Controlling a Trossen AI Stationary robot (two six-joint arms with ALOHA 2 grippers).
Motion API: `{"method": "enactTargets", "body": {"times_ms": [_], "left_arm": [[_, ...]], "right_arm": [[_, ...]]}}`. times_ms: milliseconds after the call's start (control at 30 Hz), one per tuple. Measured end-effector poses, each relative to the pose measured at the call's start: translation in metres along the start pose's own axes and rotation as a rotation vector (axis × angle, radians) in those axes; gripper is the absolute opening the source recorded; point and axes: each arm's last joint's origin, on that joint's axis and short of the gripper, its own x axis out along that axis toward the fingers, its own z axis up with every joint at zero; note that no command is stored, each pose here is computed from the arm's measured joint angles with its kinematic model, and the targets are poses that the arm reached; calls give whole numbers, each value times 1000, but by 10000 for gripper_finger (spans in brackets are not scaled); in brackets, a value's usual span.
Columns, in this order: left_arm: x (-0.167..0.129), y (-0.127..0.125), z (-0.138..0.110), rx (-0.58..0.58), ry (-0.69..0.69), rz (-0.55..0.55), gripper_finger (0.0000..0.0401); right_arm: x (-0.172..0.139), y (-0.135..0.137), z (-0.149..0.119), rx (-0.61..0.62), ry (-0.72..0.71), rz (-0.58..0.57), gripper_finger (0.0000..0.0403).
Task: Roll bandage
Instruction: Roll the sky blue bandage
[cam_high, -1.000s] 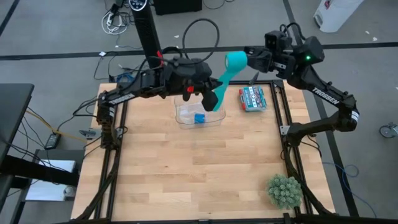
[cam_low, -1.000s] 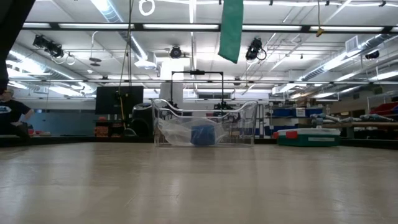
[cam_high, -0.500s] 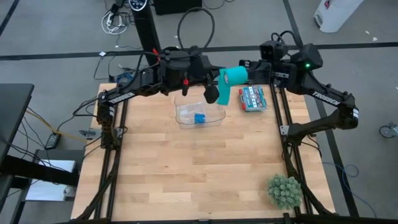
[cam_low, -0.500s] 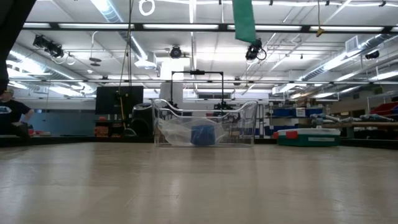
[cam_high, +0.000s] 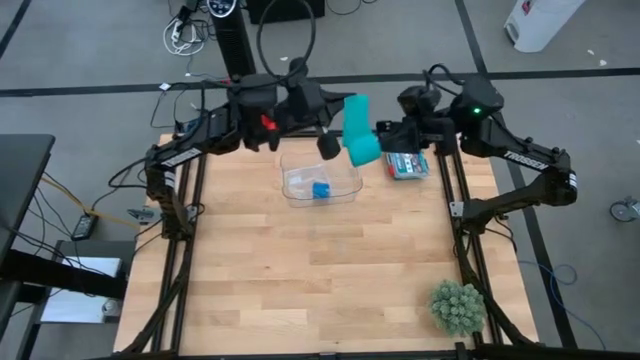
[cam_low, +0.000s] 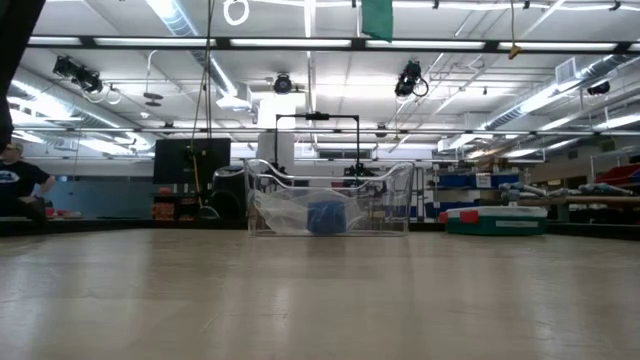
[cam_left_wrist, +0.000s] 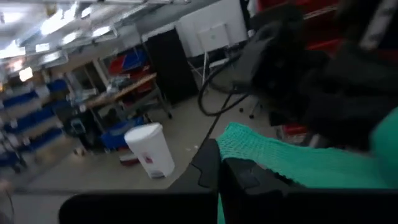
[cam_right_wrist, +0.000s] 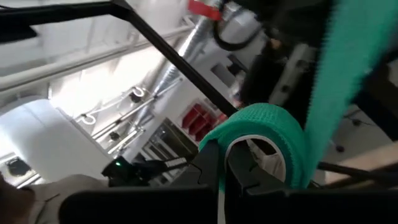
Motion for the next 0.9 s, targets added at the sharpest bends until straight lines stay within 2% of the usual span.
{"method": "enactTargets", "body": {"times_ms": [267, 400, 900], "left_arm": [[-13, -22, 15, 223, -65, -50, 6], [-18, -31, 20, 293, -78, -26, 6], [-30, -52, 29, 331, -70, -3, 7]], "right_arm": [[-2, -7, 0, -9, -19, -76, 0], [-5, -11, 1, -5, -24, -106, 0], [-14, -28, 4, -9, 8, -208, 0]]}}
